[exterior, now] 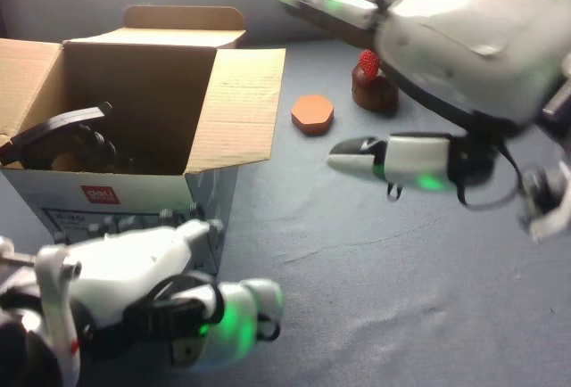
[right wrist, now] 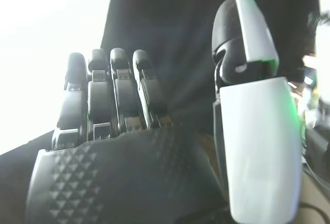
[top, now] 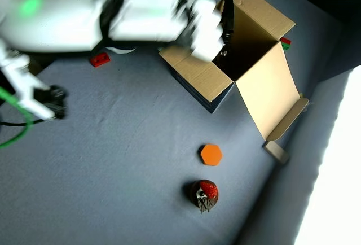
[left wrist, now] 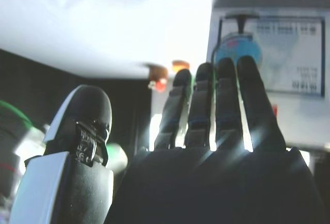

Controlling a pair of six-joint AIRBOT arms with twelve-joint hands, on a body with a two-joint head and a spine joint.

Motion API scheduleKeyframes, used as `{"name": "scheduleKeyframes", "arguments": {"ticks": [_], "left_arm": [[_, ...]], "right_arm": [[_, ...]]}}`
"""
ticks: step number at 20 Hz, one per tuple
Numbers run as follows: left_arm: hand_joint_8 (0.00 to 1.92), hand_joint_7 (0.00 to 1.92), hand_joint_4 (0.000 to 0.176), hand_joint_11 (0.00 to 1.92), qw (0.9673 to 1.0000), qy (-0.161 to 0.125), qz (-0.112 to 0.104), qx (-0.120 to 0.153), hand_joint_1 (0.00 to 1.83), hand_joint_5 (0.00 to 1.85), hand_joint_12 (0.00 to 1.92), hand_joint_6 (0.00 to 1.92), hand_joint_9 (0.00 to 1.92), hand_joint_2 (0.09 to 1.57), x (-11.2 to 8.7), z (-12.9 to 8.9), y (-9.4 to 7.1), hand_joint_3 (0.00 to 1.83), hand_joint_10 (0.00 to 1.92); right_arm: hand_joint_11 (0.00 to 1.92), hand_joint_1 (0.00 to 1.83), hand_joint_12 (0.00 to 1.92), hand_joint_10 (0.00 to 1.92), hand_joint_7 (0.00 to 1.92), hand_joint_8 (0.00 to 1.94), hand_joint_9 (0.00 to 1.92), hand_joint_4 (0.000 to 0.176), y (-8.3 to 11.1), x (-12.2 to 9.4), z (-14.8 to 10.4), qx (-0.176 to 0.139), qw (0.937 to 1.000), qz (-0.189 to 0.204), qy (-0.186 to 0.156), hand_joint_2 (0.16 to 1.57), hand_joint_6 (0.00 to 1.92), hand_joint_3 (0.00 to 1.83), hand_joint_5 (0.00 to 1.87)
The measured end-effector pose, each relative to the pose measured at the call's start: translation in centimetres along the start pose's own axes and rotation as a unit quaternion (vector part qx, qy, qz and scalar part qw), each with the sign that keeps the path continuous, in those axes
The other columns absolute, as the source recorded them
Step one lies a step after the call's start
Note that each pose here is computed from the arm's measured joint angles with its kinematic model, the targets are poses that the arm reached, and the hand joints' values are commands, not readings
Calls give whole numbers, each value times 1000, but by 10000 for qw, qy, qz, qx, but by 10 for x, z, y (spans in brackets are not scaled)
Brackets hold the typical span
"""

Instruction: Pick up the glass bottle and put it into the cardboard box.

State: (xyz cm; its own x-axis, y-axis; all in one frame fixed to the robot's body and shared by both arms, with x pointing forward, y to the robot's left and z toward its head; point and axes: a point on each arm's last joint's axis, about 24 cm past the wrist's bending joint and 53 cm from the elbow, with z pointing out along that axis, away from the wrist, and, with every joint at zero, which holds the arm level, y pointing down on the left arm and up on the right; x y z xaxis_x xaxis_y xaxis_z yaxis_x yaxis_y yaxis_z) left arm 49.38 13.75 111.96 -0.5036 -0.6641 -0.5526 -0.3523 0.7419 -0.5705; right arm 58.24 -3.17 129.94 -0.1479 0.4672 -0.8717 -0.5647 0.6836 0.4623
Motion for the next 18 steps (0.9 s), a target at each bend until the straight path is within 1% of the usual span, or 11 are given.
{"name": "scheduleKeyframes", "arguments": {"ticks": [1, 2, 3, 5, 6, 7, 10, 11, 13, 14, 18], "left_arm": [[39, 452, 10, 0, 10000, -38, -50, 6, 55, 411, 912, 64, 359, 1327, -4, -5, -8, 2, 51], [39, 452, 10, 0, 9999, -60, -51, -64, 55, 411, 912, 64, 359, 1327, -7, -9, -10, 2, 51], [52, 771, 0, 81, 9999, -84, -2, -94, 104, 664, 1232, 121, 604, 1328, -12, -14, -16, 0, 72], [270, 1070, 0, 321, 9996, -271, -72, -92, 223, 828, 1419, 481, 874, 1311, -26, -21, -25, 1, 289], [740, 1024, 0, 445, 9992, -356, -150, -106, 261, 835, 1593, 753, 816, 1312, -32, -24, -27, 1, 923], [740, 1024, 0, 445, 9991, -381, -162, -125, 261, 835, 1593, 753, 816, 1312, -35, -26, -29, 1, 923], [1578, 1036, 0, 825, 9989, -474, 13, 33, 463, 930, 1917, 1407, 992, 1370, -48, -34, -44, 5, 1784], [1578, 1036, 0, 825, 9985, -548, 30, 91, 463, 930, 1917, 1407, 992, 1370, -54, -34, -49, 5, 1784], [1769, 1086, 0, 1002, 9979, -628, 40, 124, 545, 954, 1921, 1770, 1062, 1396, -61, -31, -52, 7, 1903], [1910, 1140, 0, 1103, 9982, -579, 68, 104, 678, 1013, 1921, 1915, 1131, 1424, -60, -30, -50, 10, 1920], [1921, 1167, 0, 1121, 9982, -523, 61, 272, 730, 1034, 1921, 1921, 1152, 1441, -59, -29, -57, 9, 1921]], "right_arm": [[0, 279, 1273, 339, 630, 131, 517, 0, -2, -1, -12, 260, 9992, 267, -158, 1196, 261, 8, 492], [0, 279, 1273, 339, 630, 131, 517, 0, -1, -3, -19, 368, 9982, 374, -286, 1196, 261, 8, 492], [93, 271, 1691, 1006, 695, 353, 490, 0, -4, -5, -24, 535, 9964, 551, -351, 1215, 790, 3, 487], [339, 279, 1904, 1415, 716, 908, 597, 0, -15, -10, -31, 911, 9907, 879, -494, 1253, 1177, 8, 575], [555, 287, 1918, 1620, 768, 1224, 692, 0, -25, -10, -33, 1102, 9871, 1036, -515, 1289, 1350, 14, 663], [555, 287, 1918, 1620, 768, 1224, 692, 0, -31, -9, -34, 1220, 9845, 1150, -520, 1289, 1350, 14, 663], [1154, 348, 1921, 1917, 1084, 1688, 1115, 0, -33, -3, -34, 1215, 9835, 1264, -446, 1441, 1716, 41, 976], [1154, 348, 1921, 1917, 1084, 1688, 1115, 0, -31, 1, -33, 1190, 9838, 1295, -360, 1441, 1716, 41, 976], [1319, 429, 1921, 1921, 1164, 1879, 1269, 0, -31, 5, -33, 1174, 9840, 1308, -287, 1505, 1892, 38, 1054], [1417, 647, 1921, 1921, 1222, 1939, 1332, 0, -31, 4, -33, 1174, 9841, 1299, -307, 1513, 1920, 25, 1106], [1437, 727, 1921, 1921, 1235, 1941, 1346, 0, -32, 4, -32, 1180, 9839, 1306, -301, 1500, 1921, 17, 1117]]}}
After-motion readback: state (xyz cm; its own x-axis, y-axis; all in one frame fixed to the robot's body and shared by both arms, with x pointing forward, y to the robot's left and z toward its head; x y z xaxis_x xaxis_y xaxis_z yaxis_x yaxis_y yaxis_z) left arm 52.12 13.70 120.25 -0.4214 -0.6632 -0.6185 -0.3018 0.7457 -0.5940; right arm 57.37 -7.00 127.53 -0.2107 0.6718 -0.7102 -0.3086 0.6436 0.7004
